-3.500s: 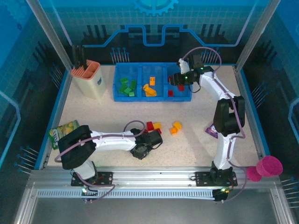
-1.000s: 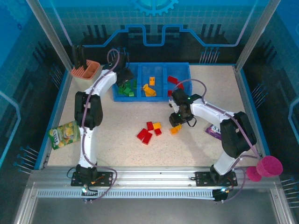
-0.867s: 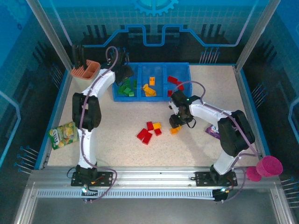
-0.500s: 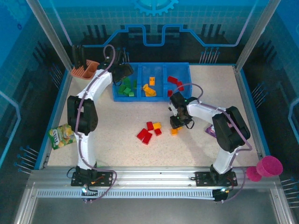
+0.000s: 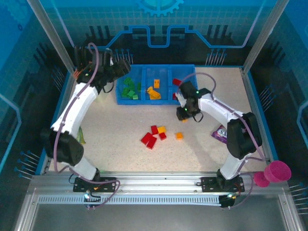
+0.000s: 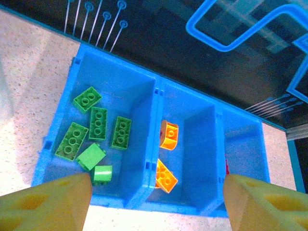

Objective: Sort the legos into containers by color
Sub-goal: Pick up the lego from the center of the table, then place the lego in the container.

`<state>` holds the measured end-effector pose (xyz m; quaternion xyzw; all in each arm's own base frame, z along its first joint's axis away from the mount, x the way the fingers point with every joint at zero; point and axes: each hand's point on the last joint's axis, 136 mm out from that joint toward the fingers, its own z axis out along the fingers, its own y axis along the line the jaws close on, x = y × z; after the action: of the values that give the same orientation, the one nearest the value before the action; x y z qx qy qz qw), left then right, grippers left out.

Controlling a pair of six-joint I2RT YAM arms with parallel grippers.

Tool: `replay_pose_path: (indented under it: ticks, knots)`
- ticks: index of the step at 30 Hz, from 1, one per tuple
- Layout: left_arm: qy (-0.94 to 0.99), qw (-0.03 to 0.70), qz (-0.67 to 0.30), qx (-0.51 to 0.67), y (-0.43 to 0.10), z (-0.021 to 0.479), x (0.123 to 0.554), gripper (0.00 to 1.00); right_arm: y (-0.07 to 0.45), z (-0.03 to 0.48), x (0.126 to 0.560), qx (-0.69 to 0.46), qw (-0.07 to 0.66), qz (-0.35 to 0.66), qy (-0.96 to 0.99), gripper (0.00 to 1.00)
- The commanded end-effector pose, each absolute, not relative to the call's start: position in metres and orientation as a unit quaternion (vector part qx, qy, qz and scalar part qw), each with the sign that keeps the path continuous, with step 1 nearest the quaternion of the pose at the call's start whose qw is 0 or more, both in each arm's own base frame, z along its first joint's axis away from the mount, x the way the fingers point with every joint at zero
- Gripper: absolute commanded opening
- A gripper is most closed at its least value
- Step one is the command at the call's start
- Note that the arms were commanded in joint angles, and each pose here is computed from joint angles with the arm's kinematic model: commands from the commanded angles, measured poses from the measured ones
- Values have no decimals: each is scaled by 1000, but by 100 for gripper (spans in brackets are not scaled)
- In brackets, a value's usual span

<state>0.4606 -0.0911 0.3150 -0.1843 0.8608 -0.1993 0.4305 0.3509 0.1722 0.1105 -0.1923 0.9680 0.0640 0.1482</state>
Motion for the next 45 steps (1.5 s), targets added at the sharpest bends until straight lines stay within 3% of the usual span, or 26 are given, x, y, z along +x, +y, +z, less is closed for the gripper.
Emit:
replay_pose_path:
  ticks: [1,8,11,17,32,45]
  knots:
    - [873,430,-180,-141,-84,321,423,74,197,155,376,-227,195,79,951,24]
    - [875,458,-149,-54,-75,339,356,84,240,176,468,-258,252,56,931,24]
    - [871,462,-163,-33,-78,341,332,90,253,167,502,-266,264,40,926,23]
    - [878,456,-147,-27,-71,333,315,93,278,132,538,-315,275,2,909,24]
    - [889,436,-140,-21,-74,310,325,94,279,86,544,-418,262,-128,860,28]
    - [891,429,-148,-20,-77,310,327,95,293,113,536,-434,282,-100,850,50]
